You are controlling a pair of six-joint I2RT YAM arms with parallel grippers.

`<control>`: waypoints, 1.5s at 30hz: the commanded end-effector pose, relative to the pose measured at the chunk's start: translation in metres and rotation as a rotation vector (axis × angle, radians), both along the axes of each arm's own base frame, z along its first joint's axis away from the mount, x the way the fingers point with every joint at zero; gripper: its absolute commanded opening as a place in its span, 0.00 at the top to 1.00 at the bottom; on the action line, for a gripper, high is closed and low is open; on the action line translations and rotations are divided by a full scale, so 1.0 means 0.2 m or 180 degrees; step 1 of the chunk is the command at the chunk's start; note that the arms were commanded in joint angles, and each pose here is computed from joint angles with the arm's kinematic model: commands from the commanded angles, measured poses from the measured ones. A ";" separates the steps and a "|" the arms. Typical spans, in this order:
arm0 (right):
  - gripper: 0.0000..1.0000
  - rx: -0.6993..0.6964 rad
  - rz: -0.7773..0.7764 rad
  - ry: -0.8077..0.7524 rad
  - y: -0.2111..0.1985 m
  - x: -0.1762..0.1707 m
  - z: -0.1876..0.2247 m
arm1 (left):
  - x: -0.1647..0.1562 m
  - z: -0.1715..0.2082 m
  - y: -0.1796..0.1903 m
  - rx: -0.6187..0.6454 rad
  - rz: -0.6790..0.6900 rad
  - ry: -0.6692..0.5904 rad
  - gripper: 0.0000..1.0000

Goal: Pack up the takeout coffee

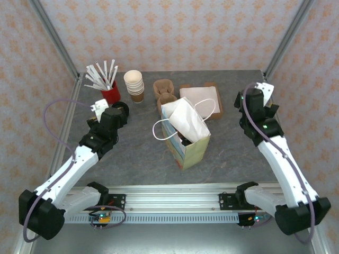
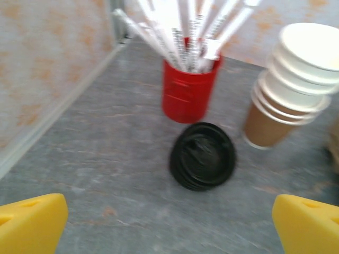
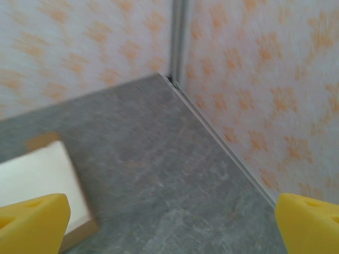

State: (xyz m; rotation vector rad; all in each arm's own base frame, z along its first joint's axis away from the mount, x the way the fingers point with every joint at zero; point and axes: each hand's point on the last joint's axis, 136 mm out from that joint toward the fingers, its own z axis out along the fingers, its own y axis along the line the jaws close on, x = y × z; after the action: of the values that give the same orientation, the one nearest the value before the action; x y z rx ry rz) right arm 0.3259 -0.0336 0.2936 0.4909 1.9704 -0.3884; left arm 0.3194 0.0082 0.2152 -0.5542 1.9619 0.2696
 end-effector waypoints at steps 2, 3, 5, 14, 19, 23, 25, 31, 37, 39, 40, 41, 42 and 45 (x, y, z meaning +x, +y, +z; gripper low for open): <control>0.01 0.0134 -0.0305 -0.0087 -0.11 0.12 -0.34 | 0.04 -0.03 0.22 0.0238 0.0640 -0.0217 0.00; 0.01 0.0114 -0.0288 -0.0074 -0.12 0.14 -0.42 | 0.06 -0.07 0.24 0.0293 0.0620 -0.0157 0.00; 0.01 0.0095 -0.0176 -0.0059 -0.11 0.17 -0.58 | 0.10 -0.15 0.25 0.0430 0.0492 -0.0028 0.00; 0.01 0.0080 0.0469 -0.0015 0.03 0.29 -0.91 | 0.27 -0.28 0.10 0.0507 -0.0406 -0.0122 0.00; 0.01 0.0018 0.0618 -0.0217 0.04 0.28 -0.88 | 0.21 -0.38 0.10 0.0514 -0.0514 0.0009 0.00; 0.01 0.0036 0.0500 -0.0441 -0.01 0.26 -0.93 | 0.19 -0.44 0.10 0.0510 -0.0517 -0.0197 0.00; 0.01 0.0050 0.0472 -0.0428 -0.02 0.27 -0.97 | 0.21 -0.42 0.10 0.0599 -0.0549 -0.0224 0.00; 0.01 0.0127 0.0431 -0.0351 -0.04 0.29 -1.00 | 0.27 -0.51 0.15 0.0584 -0.0552 -0.0250 0.00; 0.01 0.0121 0.0438 -0.0350 -0.04 0.30 -1.00 | 0.33 -0.59 0.17 0.0495 -0.0564 -0.0081 0.00; 0.01 0.0120 0.0434 -0.0362 -0.04 0.30 -0.99 | 0.32 -0.59 0.16 0.0501 -0.0564 -0.0090 0.00; 0.01 0.0125 0.0432 -0.0355 -0.04 0.30 -1.00 | 0.33 -0.58 0.16 0.0506 -0.0562 -0.0117 0.00; 0.01 0.0120 0.0434 -0.0348 -0.04 0.30 -1.00 | 0.33 -0.59 0.16 0.0510 -0.0566 -0.0109 0.00; 0.01 0.0121 0.0434 -0.0353 -0.04 0.30 -1.00 | 0.33 -0.58 0.17 0.0507 -0.0562 -0.0104 0.00; 0.01 0.0120 0.0435 -0.0343 -0.04 0.29 -1.00 | 0.33 -0.58 0.16 0.0510 -0.0564 -0.0113 0.00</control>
State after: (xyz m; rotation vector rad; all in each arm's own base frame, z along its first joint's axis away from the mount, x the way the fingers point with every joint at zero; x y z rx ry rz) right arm 0.3782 -0.0416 0.0807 0.3696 1.9446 -0.2587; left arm 0.3744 0.0401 0.0777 -0.2671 1.9933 0.3154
